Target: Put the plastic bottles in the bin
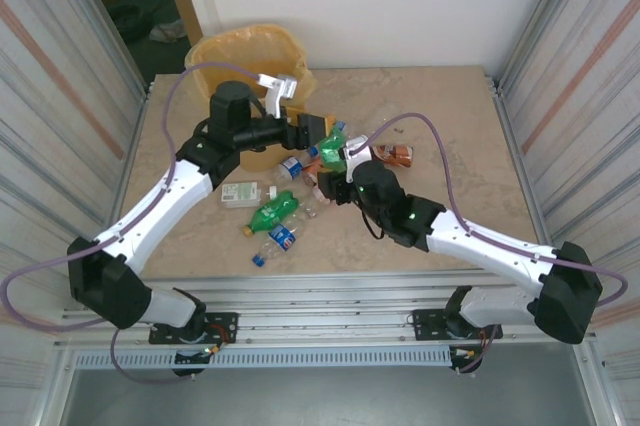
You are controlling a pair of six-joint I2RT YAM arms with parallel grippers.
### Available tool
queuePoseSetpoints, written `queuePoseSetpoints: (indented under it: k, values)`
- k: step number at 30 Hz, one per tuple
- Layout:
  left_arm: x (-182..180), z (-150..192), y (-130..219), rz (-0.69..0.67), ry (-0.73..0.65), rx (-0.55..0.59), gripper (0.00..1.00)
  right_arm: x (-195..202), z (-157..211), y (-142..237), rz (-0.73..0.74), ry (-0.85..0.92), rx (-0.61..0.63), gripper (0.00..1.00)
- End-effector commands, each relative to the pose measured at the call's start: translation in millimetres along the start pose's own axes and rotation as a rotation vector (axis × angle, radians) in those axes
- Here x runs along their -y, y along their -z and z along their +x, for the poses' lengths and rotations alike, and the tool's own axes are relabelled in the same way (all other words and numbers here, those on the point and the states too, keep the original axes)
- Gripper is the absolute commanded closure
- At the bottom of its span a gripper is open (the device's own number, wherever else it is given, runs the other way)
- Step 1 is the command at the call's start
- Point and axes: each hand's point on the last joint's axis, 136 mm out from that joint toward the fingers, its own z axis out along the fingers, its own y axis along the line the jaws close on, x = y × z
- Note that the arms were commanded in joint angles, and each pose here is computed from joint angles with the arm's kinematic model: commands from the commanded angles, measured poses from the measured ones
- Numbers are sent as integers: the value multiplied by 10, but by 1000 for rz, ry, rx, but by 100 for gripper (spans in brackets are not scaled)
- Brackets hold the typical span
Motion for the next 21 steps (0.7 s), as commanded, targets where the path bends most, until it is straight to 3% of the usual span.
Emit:
queuePoseSetpoints:
  k: [1, 4, 7, 15, 17, 21]
  values:
    - [160, -41, -41, 67, -15, -16, 17, -140, -305, 36, -40, 22, 81, 80]
    - [135, -4, -98, 73, 3, -29, 23, -173, -342, 33, -55, 23, 94, 80]
    - [130, 8, -136, 86, 16, -31, 35, -189, -351, 17, -59, 25, 96, 80]
    - [107, -13, -172, 92, 35, -13, 78, -162, -324, -5, -43, 28, 86, 78]
    - [106, -36, -164, 84, 31, -4, 86, -144, -325, 8, -37, 28, 87, 71]
    - [118, -139, -108, 53, -5, 26, 94, -100, -329, 50, -21, 25, 89, 44]
